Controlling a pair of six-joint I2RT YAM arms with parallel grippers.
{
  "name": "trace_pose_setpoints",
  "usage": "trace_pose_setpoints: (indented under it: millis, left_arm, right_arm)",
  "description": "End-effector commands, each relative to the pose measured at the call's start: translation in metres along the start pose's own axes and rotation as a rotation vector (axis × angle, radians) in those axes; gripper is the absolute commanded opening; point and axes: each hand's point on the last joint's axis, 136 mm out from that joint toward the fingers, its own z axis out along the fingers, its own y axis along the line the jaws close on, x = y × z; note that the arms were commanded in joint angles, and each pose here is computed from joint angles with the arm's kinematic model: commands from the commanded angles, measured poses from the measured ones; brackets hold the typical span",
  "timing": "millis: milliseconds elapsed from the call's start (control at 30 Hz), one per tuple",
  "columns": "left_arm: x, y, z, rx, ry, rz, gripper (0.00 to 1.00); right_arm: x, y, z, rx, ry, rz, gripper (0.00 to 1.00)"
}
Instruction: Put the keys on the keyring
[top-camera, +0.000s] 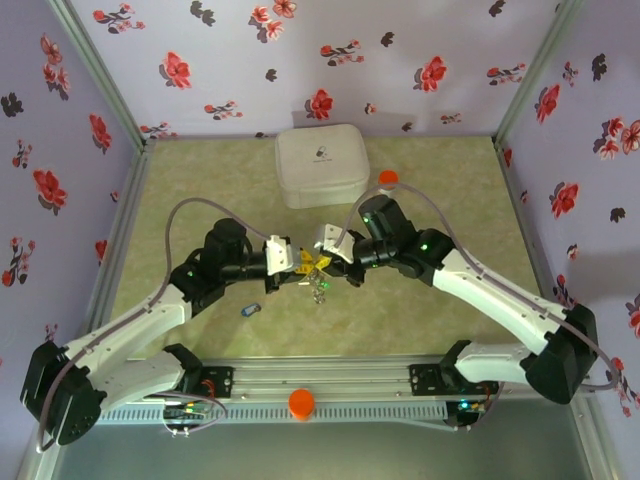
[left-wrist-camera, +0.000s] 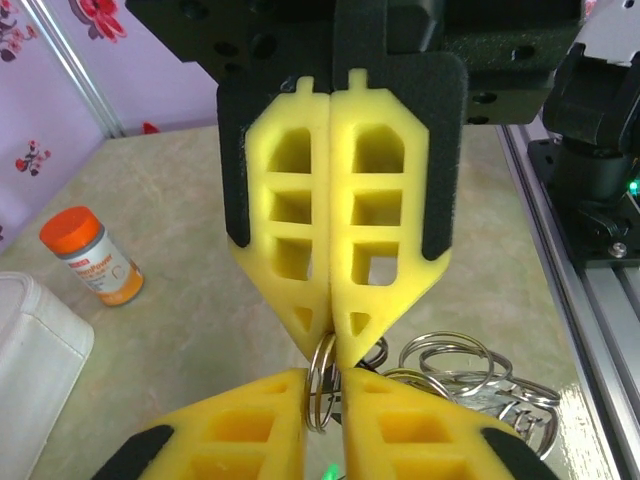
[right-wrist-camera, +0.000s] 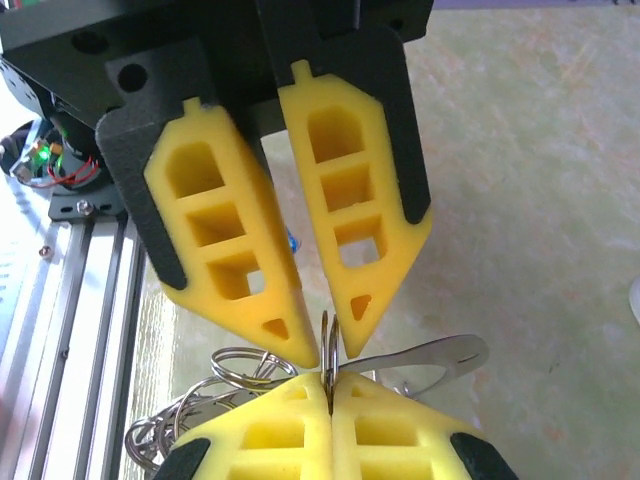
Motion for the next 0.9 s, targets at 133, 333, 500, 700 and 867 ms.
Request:
trace_pose_setpoints:
  millis: [133,333,500,700,867]
  left_arm:
    - [-0.009,-0.001,0.003,0.027,-0.001,0.029,0.04]
    - [-0.014,-0.003,-0.004,0.003,-0.047,0.066,0.00]
    - [-0.018,-0.005,-0.006,-0.017,-0.094,0.085,0.00]
    - [-0.018,-0.005,-0.007,-0.023,-0.109,0.091,0.00]
    - [-0.019,-0.004,-0.006,-0.023,-0.109,0.096,0.00]
  right_arm:
    - [-0.017,-0.002,0.000,0.024,0.004,-0.077,0.00]
    - [-0.014,-0.007,-0.017,0.052,-0.064,-0.018,0.22]
    - [-0.007,-0.005,-0.018,0.044,-0.089,0.022,0.27]
    - [-0.006,-0.001,-0.014,0.011,-0.103,0.049,0.27]
    - [-0.006,0.003,-0.012,-0.014,-0.107,0.064,0.28]
